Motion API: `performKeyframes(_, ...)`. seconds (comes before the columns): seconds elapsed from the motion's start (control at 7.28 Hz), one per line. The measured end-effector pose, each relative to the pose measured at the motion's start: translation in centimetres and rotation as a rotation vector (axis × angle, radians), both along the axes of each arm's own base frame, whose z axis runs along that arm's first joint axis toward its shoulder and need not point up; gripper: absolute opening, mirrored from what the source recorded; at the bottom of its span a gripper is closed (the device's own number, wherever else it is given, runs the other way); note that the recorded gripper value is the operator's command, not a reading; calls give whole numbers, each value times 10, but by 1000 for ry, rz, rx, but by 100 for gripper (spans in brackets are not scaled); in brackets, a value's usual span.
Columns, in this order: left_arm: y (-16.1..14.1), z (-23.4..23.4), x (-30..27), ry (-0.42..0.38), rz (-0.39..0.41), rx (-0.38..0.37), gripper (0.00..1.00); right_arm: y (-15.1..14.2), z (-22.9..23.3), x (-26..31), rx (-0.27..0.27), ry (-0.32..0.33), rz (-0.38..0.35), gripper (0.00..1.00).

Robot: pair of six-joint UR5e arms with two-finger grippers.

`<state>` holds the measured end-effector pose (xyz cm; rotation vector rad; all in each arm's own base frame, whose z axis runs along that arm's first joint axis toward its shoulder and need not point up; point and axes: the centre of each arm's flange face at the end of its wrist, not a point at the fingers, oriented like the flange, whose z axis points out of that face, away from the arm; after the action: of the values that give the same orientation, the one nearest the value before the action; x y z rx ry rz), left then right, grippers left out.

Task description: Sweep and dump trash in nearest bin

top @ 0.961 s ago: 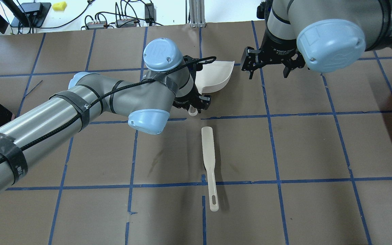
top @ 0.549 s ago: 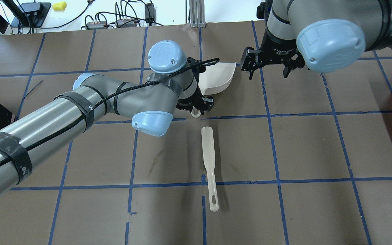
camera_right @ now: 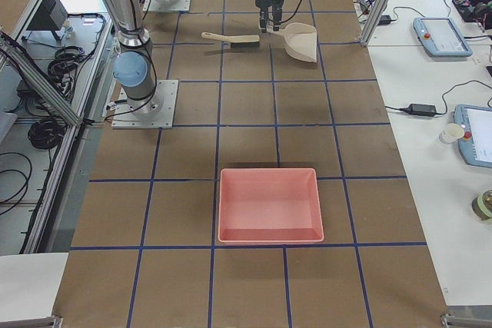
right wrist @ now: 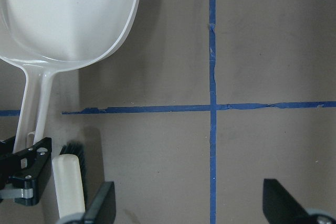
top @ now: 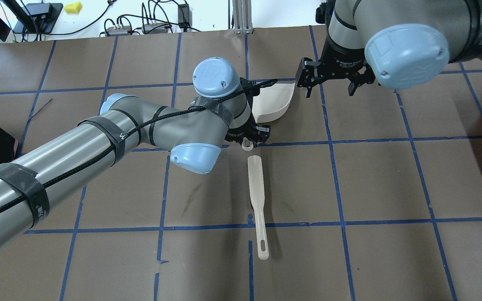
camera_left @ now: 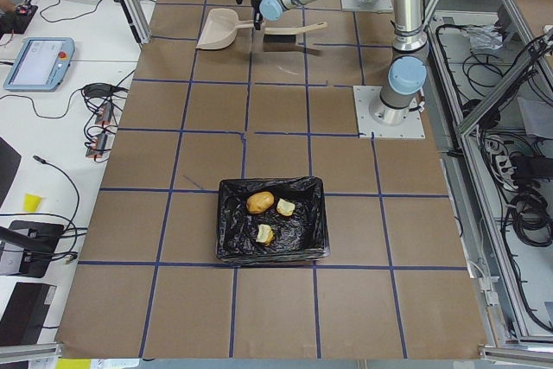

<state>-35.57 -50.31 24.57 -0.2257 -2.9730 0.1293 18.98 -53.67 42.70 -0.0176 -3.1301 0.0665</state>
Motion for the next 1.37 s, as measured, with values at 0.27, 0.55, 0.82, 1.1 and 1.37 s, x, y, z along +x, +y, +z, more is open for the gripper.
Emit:
performKeyframes(0.27, 3, 1, 0, -8, -7, -3, 99, -1, -6, -7, 11, 7, 4, 100)
performKeyframes(0.55, 2, 9, 1, -6, -10, -18, 100, -8, -11, -34, 22, 11, -11, 100)
performKeyframes(0.82, -16, 33, 29, 5, 39, -53, 100, -12, -12, -53, 26, 8, -11, 100)
performKeyframes(1.1, -28, 77, 93, -4, 124, -44, 100, -10, -13, -54, 29, 6, -6, 100)
performKeyframes(1.37, -14, 126, 160, -39, 128, 30, 100, 9, -3, -35, 11, 2, 17, 100)
